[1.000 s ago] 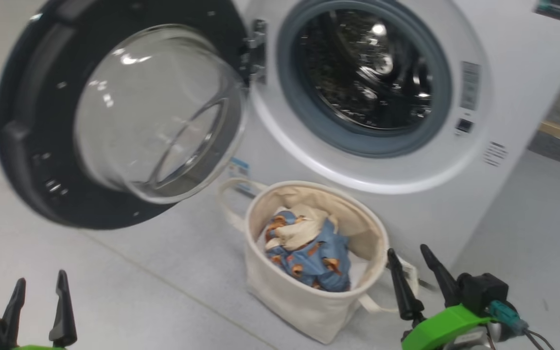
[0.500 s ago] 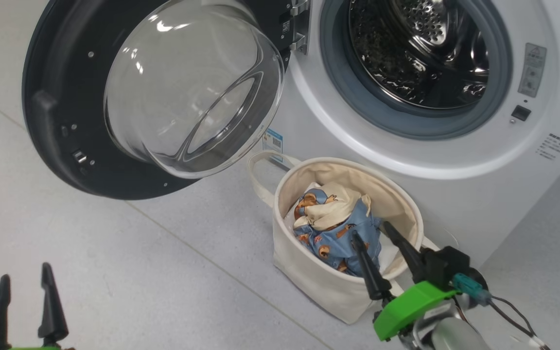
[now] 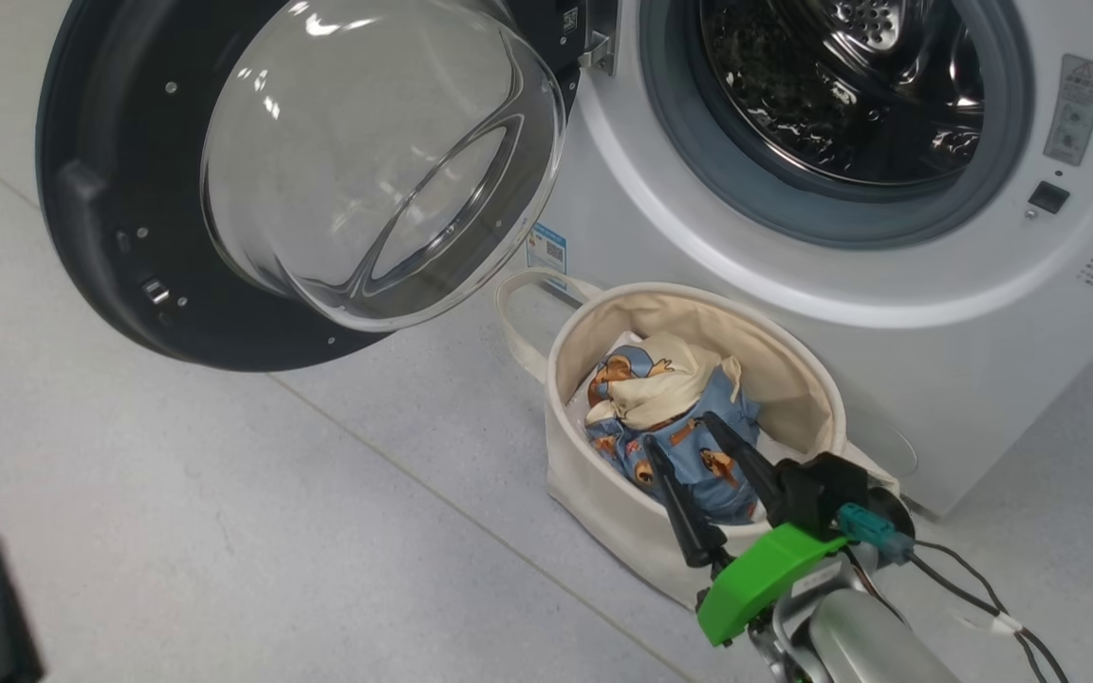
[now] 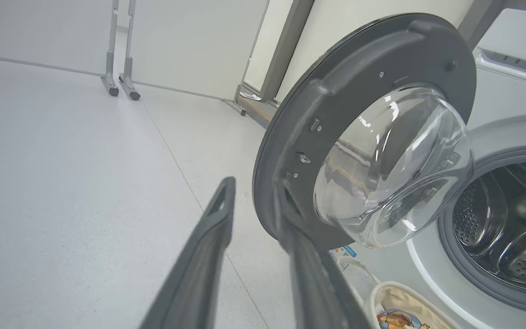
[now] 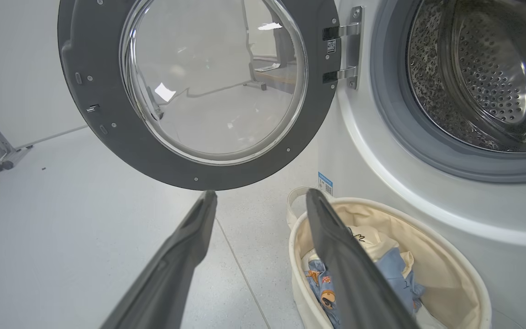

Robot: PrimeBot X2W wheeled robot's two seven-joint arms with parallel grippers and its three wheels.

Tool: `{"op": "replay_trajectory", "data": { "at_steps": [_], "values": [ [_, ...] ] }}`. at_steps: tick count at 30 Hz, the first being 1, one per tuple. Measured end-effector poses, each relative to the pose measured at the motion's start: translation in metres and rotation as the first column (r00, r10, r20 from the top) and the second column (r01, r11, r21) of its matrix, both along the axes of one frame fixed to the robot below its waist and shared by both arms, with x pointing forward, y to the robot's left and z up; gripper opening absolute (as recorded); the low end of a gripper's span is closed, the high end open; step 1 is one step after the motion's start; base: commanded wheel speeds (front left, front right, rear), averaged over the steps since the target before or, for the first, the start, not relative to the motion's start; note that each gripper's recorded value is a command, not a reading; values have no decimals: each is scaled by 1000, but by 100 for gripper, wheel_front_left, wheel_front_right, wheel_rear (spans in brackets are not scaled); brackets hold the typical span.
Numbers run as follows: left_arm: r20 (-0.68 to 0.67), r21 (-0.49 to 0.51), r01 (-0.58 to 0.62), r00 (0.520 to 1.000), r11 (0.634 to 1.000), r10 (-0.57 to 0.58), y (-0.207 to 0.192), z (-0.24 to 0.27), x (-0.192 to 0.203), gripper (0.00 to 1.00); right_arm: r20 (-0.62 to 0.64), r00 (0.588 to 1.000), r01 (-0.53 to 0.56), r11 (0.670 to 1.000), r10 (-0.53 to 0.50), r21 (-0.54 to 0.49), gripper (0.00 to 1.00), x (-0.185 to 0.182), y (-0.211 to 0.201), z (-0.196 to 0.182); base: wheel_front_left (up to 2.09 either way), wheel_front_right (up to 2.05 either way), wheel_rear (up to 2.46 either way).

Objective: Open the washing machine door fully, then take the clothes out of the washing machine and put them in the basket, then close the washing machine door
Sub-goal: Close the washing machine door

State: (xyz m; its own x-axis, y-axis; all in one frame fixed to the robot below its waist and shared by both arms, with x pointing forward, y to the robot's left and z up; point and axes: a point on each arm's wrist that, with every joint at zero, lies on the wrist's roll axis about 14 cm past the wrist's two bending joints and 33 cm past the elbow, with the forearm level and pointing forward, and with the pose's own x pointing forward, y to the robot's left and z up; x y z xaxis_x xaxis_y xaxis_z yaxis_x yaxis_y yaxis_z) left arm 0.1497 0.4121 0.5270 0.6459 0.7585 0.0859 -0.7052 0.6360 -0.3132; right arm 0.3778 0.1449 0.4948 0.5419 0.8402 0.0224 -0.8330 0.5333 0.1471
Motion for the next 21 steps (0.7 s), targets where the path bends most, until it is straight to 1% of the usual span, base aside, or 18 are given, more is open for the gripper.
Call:
{"op": "replay_trajectory", "data": {
  "at_steps": [3, 7, 12, 15, 16, 17, 18, 19, 21],
  "values": [
    [58, -38, -5, 998, 999, 7, 7, 3, -5, 0, -11, 1000, -5, 1000, 5, -9, 100, -1, 0, -6, -2, -2, -2],
    [148, -125, 13, 989, 992, 6, 18, 7, -11, 0, -18, 1000, -14, 1000, 13, -20, 100, 0, 2, -11, 0, 0, 0],
    [306, -243, 58, 952, 968, 20, 46, 28, -12, 0, -6, 1000, -26, 999, 26, -29, 100, 6, 5, -12, 0, 0, 0],
    [420, -321, 136, 907, 937, 12, 62, 45, -4, 0, -10, 1000, -28, 999, 28, -42, 100, 9, 4, -18, 0, 0, 0],
    [436, -337, 163, 900, 927, 0, 66, 50, 0, 0, -12, 999, -32, 998, 31, -46, 100, 9, 4, -19, 0, 0, 0],
    [428, -343, 184, 903, 921, -21, 70, 54, 4, 0, -13, 999, -36, 998, 35, -50, 100, 9, 4, -21, 0, 0, 0],
    [428, -343, 184, 903, 921, -21, 70, 54, 4, 0, -13, 999, -36, 998, 35, -50, 100, 9, 4, -21, 0, 0, 0],
    [463, -381, 235, 885, 894, -35, 77, 60, 11, 0, -11, 999, -39, 998, 39, -55, 100, 12, 4, -23, 0, 0, 0],
    [500, -419, 284, 865, 862, -42, 83, 64, 20, 0, -7, 999, -41, 997, 41, -60, 100, 15, 3, -25, 0, 0, 0]
  ]
}}
